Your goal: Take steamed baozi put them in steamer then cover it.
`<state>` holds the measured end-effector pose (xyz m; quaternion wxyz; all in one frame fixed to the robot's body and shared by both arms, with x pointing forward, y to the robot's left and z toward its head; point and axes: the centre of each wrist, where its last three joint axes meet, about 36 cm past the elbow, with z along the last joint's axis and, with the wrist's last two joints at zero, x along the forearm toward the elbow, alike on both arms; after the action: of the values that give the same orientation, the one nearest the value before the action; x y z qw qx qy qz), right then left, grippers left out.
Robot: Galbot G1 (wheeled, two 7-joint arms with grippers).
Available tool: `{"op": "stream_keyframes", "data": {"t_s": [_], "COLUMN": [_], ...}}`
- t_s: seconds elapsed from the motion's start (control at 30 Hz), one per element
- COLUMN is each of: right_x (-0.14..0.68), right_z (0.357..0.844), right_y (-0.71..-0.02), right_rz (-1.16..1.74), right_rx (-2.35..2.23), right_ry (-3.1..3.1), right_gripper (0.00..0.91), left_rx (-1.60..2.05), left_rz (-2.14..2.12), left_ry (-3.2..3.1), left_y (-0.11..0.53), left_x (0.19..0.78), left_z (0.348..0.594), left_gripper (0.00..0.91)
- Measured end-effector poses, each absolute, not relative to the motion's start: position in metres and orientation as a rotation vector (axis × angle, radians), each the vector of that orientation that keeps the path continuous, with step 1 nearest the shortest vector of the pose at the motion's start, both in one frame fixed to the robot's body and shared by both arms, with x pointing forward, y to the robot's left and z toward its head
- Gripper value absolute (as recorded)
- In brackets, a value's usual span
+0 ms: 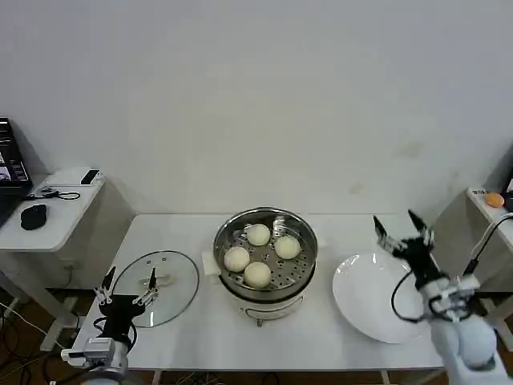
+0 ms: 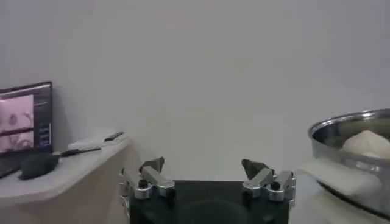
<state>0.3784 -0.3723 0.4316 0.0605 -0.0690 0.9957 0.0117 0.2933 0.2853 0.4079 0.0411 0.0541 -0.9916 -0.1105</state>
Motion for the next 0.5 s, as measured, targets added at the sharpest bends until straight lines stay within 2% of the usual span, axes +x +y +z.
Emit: {"op": "stream_keyframes", "data": {"t_s": [0.2,0.5], "right_x": [0.346,0.32], "right_z": [0.397,0.374], "right_y": [-0.367,-0.361], "right_rz": [0.117,0.165], "right_rx": [-0.111,-0.022], "right_ry": [3.077,3.122], "right_gripper": [0.907,0.907], "left_rx": [0.182,0.209], "left_rz": [-0.405,-0.678], "left_ry": [-3.01,-2.97], "left_y": [0.285,0.292], "left_x": [0.29,0.286], "left_z": [0.404,0.392], "left_gripper": [0.907,0.907]}}
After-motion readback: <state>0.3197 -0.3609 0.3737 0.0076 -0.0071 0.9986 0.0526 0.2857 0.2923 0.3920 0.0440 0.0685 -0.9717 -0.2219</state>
